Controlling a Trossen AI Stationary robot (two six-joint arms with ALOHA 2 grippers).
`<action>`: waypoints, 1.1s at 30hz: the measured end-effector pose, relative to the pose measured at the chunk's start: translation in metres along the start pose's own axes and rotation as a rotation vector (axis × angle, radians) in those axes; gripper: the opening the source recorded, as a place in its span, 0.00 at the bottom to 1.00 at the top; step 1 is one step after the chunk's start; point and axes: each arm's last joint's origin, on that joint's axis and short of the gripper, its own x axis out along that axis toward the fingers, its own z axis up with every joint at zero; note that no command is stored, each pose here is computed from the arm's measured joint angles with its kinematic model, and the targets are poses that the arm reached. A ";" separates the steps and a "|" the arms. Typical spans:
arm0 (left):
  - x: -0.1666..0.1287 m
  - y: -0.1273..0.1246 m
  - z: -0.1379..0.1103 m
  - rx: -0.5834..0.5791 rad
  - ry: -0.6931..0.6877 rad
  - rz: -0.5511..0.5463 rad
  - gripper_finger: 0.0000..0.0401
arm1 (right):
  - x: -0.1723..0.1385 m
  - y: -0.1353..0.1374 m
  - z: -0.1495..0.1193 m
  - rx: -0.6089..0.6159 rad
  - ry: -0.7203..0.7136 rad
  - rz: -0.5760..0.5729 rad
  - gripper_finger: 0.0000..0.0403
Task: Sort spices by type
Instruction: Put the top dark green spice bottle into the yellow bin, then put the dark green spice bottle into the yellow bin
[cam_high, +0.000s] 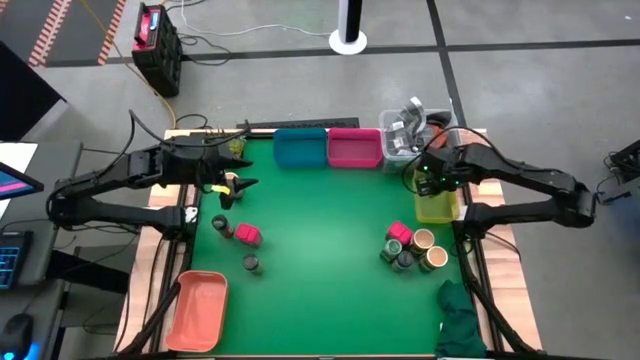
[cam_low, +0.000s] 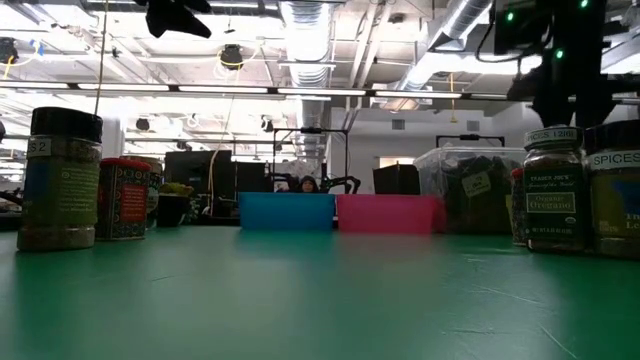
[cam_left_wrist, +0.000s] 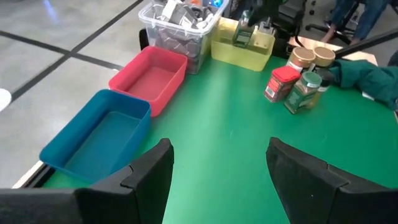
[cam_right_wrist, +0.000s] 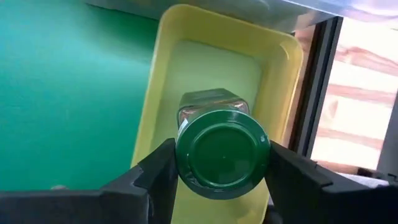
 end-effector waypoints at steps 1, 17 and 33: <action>0.000 0.000 0.000 -0.007 0.000 0.005 0.61 | 0.003 0.000 0.001 0.005 -0.004 0.004 0.57; 0.014 0.016 -0.018 -0.075 0.242 0.093 0.61 | 0.016 -0.009 0.010 0.004 0.046 0.049 0.67; 0.017 0.010 -0.034 -0.097 0.465 -0.136 0.61 | -0.014 -0.017 0.012 -0.034 -0.047 0.160 0.67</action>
